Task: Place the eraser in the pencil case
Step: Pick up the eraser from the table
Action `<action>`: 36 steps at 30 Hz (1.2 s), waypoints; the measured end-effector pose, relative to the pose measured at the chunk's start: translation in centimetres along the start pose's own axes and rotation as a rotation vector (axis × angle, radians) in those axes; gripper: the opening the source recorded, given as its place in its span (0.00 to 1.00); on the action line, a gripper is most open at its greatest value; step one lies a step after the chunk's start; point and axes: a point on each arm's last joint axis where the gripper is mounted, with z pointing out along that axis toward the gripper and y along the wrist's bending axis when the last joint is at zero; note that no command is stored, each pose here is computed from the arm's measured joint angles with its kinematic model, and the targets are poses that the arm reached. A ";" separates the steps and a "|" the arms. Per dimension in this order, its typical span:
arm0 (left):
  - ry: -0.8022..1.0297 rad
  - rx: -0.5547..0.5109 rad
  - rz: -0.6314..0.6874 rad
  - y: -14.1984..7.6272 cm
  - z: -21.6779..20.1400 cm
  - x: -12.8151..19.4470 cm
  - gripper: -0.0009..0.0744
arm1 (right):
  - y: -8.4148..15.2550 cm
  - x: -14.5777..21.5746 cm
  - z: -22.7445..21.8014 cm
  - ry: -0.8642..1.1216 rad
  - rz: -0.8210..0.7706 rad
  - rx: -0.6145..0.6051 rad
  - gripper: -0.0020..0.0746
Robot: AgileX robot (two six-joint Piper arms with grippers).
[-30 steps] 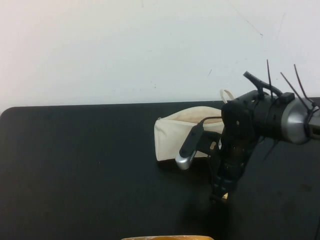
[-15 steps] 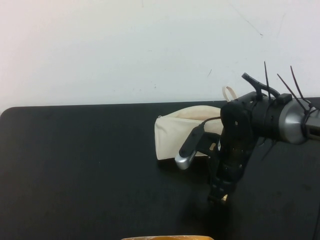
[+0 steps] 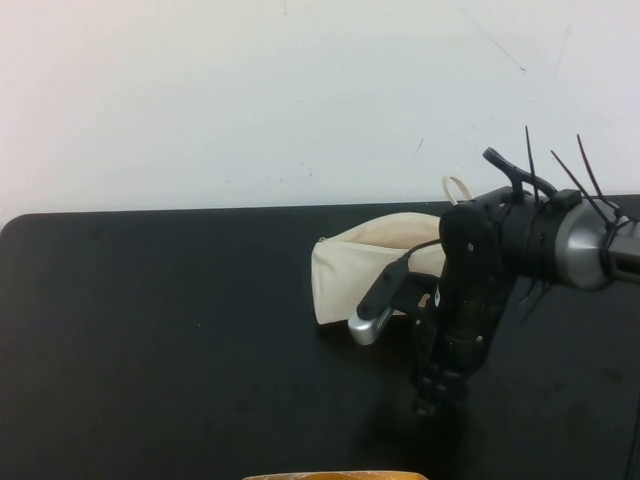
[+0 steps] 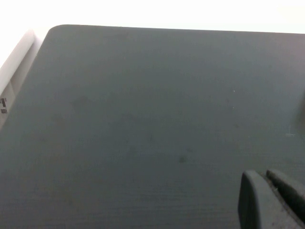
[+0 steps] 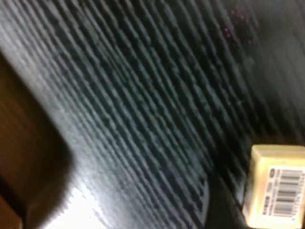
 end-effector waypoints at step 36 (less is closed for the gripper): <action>0.000 0.000 0.000 0.0 0.0 0.0 0.01 | -0.6 -2.7 -4.0 0.056 0.020 -0.075 0.30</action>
